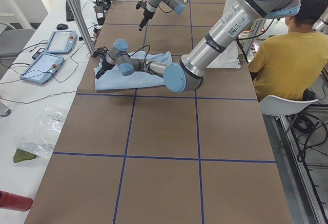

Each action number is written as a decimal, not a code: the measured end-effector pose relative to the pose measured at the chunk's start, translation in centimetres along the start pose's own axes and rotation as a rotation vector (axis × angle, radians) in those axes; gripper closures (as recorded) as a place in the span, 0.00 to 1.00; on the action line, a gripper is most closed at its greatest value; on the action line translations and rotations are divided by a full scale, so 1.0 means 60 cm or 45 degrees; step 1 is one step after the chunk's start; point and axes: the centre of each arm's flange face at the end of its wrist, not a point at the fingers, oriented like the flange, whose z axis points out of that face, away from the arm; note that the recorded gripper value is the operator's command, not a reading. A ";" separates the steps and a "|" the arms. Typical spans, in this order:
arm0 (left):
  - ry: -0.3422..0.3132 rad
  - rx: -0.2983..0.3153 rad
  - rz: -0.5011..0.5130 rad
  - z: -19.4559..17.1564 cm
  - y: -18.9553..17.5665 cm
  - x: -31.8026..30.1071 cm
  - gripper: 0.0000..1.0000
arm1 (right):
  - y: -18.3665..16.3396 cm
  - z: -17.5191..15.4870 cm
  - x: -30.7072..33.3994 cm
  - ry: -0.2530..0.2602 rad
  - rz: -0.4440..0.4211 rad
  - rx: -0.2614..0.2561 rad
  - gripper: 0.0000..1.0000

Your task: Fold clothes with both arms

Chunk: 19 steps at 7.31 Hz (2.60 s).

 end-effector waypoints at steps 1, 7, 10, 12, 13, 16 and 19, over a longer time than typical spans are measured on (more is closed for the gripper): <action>0.023 0.016 0.007 -0.014 0.019 -0.011 0.00 | 0.031 0.017 -0.054 0.028 0.110 -0.022 0.06; 0.072 0.012 -0.042 -0.015 0.065 0.014 0.00 | 0.173 0.083 -0.117 0.147 0.251 -0.001 0.40; 0.082 0.014 -0.039 -0.023 0.076 0.015 0.00 | 0.169 0.088 -0.119 0.127 0.243 0.050 0.48; 0.085 0.014 -0.038 -0.024 0.078 0.016 0.00 | 0.169 0.096 -0.130 0.100 0.246 0.065 0.48; 0.086 0.014 -0.038 -0.024 0.078 0.017 0.00 | 0.169 0.101 -0.141 0.101 0.247 0.071 0.52; 0.087 0.013 -0.037 -0.024 0.080 0.017 0.00 | 0.178 0.109 -0.148 0.113 0.244 0.071 0.61; 0.087 0.010 -0.036 -0.023 0.084 0.018 0.00 | 0.185 0.115 -0.146 0.122 0.237 0.068 1.00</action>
